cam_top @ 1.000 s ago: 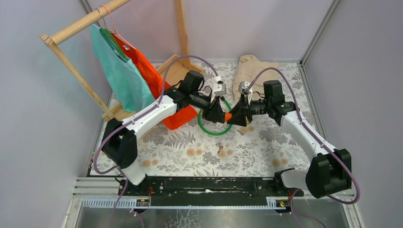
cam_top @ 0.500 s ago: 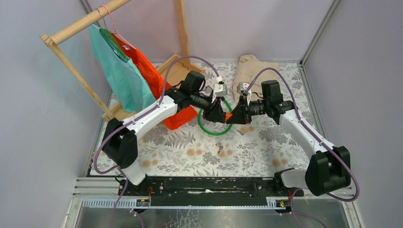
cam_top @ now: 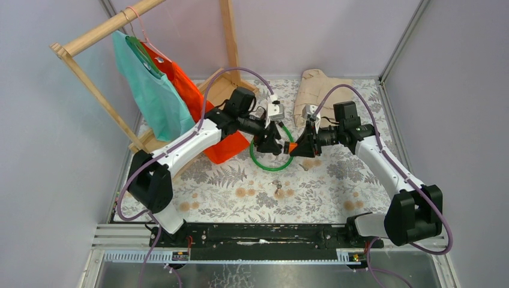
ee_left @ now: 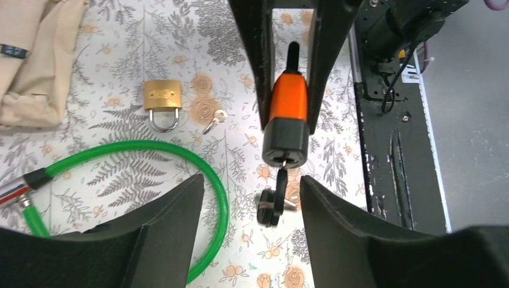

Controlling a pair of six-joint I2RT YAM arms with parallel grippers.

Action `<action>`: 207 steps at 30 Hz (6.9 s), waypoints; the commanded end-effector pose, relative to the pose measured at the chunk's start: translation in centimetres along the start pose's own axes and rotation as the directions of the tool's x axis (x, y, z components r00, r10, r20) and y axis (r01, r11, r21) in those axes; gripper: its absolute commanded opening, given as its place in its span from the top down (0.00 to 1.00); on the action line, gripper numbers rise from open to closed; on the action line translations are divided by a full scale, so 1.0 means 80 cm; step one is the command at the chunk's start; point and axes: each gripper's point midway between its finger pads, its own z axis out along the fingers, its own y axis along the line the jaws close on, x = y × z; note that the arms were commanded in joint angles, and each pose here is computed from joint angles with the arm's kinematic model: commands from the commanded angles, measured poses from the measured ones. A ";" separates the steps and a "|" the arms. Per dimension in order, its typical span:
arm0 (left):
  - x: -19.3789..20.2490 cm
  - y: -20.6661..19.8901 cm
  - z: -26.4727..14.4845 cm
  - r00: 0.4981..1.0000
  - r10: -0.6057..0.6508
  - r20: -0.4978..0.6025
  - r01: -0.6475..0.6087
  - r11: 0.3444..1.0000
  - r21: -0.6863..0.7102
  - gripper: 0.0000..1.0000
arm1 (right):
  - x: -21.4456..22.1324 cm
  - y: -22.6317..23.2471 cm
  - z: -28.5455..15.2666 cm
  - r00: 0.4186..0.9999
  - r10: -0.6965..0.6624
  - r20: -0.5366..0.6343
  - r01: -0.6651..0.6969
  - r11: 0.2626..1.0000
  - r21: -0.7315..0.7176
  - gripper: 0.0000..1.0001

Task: Lock with the key
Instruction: Place the lock at the center of the board, then place the key at the center of the board, then reset both arms

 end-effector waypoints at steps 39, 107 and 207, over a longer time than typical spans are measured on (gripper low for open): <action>-0.009 0.002 -0.026 0.992 0.096 -0.080 -0.099 0.994 -0.039 1.00 | -0.030 -0.025 -0.039 0.994 -0.111 0.016 0.108 0.985 0.132 1.00; 0.066 -0.068 0.148 0.859 0.330 -0.392 -0.320 0.943 0.092 0.97 | 0.249 -0.216 -0.221 0.642 0.745 -0.180 -0.432 0.545 0.718 0.37; 0.028 0.027 -0.229 1.000 0.015 -0.017 -0.022 0.573 -0.819 0.00 | 0.028 -0.142 -0.203 0.914 0.405 -0.002 -0.183 0.418 0.890 0.01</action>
